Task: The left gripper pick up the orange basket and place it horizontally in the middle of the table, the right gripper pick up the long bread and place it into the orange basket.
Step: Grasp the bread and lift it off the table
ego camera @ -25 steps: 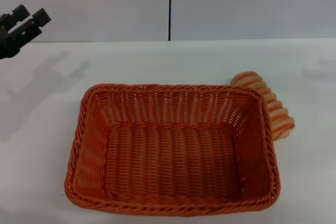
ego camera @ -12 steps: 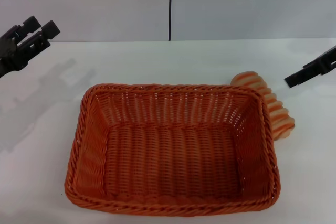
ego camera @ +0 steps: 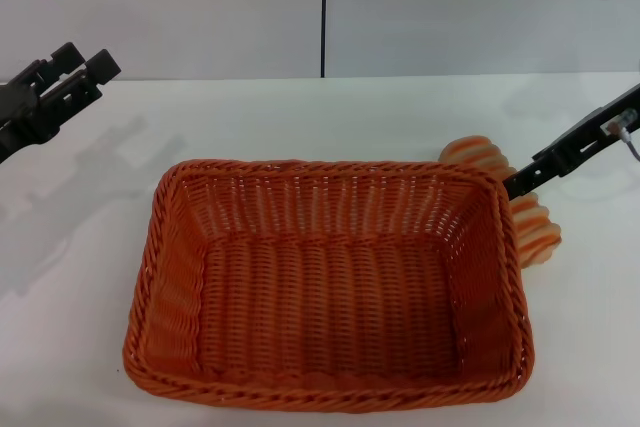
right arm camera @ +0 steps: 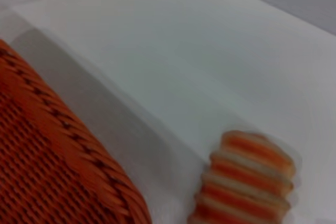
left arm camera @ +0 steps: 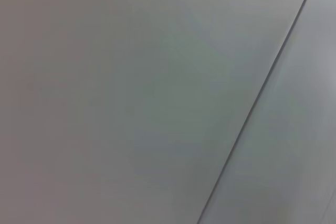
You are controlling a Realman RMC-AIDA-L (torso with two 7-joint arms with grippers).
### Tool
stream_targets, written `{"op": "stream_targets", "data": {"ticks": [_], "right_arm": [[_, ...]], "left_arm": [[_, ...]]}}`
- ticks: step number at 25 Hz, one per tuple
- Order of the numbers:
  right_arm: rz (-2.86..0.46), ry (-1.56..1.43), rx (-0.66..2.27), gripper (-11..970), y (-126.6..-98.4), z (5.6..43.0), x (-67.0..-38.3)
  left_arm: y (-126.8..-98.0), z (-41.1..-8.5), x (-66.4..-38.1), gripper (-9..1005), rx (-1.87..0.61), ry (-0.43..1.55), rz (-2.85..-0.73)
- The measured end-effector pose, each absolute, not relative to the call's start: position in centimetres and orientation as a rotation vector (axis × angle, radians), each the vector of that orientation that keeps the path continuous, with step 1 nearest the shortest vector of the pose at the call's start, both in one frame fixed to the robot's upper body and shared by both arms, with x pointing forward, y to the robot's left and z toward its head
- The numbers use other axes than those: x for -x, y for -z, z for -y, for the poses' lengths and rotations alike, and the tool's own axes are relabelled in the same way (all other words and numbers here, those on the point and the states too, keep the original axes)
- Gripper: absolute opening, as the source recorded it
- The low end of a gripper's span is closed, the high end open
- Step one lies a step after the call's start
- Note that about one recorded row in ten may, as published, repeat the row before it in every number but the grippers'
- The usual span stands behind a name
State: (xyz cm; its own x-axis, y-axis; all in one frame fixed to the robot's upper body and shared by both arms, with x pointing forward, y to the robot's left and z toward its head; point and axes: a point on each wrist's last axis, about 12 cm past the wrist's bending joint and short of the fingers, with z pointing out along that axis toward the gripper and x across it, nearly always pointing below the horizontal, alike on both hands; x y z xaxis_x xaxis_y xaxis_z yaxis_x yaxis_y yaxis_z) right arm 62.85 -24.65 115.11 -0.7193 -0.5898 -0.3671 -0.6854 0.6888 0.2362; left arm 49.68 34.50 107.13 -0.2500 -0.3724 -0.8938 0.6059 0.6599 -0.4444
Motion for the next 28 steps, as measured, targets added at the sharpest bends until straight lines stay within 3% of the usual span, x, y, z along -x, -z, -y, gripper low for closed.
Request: {"op": "stream_targets", "data": {"ticks": [28], "right_arm": [[-2.654, -0.515, 1.092, 777, -112.9, 22.7, -62.3]], "left_arm": [[-106.9, -34.0, -50.0, 798, -0.194, 0.953, -1.592]]}}
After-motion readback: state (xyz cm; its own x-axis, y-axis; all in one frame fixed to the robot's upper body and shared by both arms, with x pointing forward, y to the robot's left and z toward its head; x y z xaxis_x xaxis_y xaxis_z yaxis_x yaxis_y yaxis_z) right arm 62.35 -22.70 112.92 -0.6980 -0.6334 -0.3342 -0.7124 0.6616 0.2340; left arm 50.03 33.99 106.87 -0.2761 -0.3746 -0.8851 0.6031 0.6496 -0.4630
